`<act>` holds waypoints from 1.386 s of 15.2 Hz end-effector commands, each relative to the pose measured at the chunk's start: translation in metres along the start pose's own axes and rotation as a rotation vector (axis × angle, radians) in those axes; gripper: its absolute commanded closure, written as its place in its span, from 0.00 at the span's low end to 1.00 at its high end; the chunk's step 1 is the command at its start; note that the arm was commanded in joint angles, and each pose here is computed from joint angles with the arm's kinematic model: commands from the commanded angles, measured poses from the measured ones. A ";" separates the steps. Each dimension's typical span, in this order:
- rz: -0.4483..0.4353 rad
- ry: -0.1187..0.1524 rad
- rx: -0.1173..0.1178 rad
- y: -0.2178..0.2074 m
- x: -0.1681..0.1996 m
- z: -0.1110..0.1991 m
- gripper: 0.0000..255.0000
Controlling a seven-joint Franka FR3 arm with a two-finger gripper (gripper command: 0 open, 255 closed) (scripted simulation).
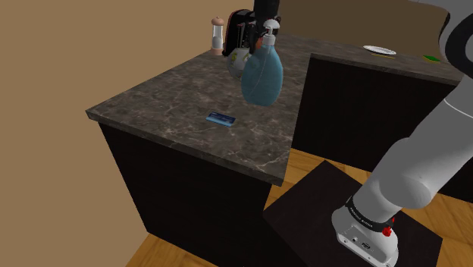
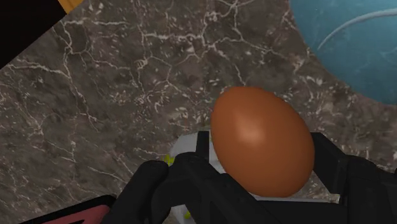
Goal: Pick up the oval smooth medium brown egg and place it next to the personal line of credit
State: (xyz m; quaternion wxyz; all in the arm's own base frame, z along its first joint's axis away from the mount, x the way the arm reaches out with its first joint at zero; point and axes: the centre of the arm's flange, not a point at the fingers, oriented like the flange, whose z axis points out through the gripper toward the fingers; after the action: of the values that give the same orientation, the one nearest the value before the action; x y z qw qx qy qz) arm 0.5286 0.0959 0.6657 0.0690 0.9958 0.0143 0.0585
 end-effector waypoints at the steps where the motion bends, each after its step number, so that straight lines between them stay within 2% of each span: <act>1: 0.002 0.000 0.000 -0.028 0.000 -0.003 1.00; 11: 0.002 0.000 0.000 -0.158 -0.010 -0.023 1.00; 21: 0.002 0.000 0.000 -0.170 -0.016 0.023 1.00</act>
State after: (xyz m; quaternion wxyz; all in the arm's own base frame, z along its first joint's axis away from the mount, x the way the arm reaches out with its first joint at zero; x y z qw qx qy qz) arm 0.5122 0.2600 0.6230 0.0690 0.9958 0.0135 0.0582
